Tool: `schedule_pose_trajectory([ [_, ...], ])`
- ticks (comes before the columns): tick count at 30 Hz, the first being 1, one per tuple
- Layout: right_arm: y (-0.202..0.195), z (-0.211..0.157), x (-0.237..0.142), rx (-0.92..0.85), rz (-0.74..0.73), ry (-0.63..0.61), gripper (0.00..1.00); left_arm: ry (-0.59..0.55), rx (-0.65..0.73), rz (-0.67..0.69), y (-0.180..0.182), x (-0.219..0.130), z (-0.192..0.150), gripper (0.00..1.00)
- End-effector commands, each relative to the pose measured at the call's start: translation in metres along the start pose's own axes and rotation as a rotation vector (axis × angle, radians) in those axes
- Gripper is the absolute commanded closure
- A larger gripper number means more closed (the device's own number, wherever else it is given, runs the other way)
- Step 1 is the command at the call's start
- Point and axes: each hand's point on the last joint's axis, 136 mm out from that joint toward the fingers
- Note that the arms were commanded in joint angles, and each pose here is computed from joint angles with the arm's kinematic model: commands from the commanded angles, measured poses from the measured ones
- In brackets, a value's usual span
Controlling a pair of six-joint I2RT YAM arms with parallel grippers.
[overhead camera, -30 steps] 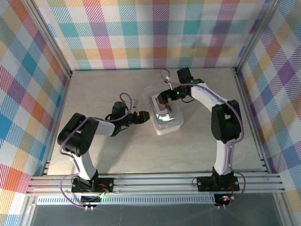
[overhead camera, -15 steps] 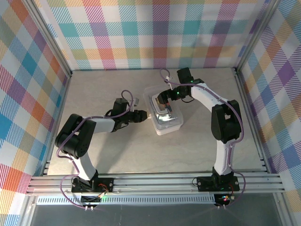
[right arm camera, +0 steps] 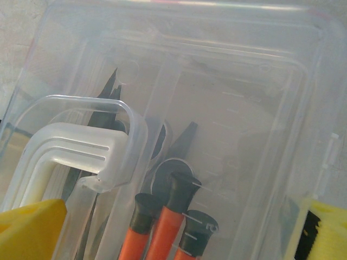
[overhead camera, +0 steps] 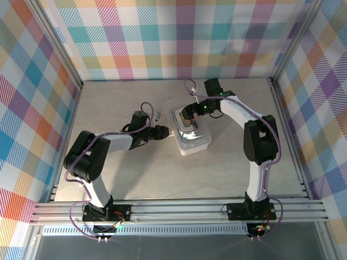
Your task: Pack the tool kit
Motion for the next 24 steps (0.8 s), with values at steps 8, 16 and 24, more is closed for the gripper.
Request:
schedule_pose_trajectory([
  [8, 0.008, -0.088, 0.022, 0.098, 0.052, 0.302, 0.01, -0.031, 0.069, -0.004, -0.018, -0.016, 0.02, 0.68],
  [16, 0.008, -0.089, 0.022, 0.099, 0.053, 0.304, 0.01, -0.038, 0.079, -0.014, -0.024, -0.018, 0.027, 0.68],
  [24, 0.008, -0.089, 0.023, 0.099, 0.056, 0.306, 0.01, -0.048, 0.092, -0.025, -0.029, -0.021, 0.032, 0.63],
])
Point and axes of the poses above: each hand's point on the last joint's axis, 136 mm out from that joint toward the fingers, its own x axis out along the fingers, its own y axis along the line the jaws close on, z = x × y, and after that the axes turned 3 degrees about x, right-handed
